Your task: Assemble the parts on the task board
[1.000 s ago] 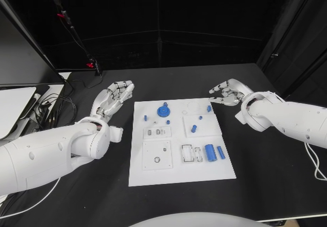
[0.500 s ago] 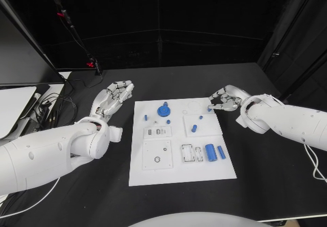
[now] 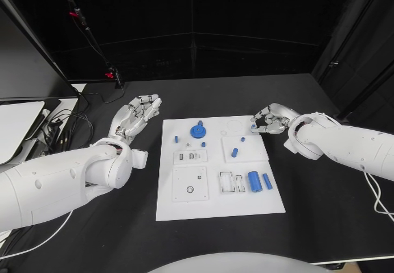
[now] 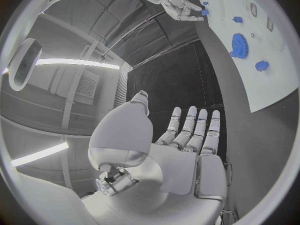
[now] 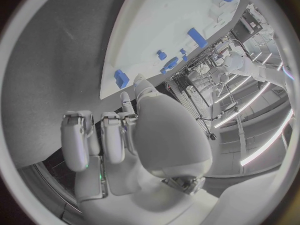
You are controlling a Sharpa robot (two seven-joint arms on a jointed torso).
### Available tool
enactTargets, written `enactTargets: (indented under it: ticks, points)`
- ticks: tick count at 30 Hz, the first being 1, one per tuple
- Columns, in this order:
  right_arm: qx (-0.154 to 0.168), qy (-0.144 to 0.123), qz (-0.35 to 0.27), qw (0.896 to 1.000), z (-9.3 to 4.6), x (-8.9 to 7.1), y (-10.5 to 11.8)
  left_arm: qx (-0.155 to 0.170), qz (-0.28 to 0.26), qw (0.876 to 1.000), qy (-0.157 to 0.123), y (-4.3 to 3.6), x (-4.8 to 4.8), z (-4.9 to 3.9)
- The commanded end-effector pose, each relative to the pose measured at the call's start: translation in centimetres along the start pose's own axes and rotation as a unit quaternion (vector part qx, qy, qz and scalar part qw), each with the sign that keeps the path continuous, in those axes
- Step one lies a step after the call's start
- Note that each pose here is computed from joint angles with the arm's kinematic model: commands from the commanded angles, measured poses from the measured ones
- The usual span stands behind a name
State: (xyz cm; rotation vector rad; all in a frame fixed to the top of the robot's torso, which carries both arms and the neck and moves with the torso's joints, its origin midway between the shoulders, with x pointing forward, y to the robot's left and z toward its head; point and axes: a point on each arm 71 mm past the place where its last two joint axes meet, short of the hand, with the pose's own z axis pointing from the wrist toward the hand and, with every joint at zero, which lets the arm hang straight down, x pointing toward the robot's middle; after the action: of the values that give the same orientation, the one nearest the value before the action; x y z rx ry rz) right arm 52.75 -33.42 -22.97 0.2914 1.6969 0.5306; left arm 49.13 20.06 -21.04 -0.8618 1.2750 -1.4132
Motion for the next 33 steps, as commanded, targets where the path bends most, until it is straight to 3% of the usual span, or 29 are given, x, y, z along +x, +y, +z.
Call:
enactTargets:
  ticks: [1,33]
  points:
    - [0.006,0.005,-0.008,1.0,0.11,0.03,-0.03,0.125,-0.002,0.992,0.005,-1.84,0.09,-0.17]
    - [0.022,0.023,-0.02,0.999,0.38,0.66,0.29,0.125,-0.001,0.992,0.004,-1.85,0.03,-0.21]
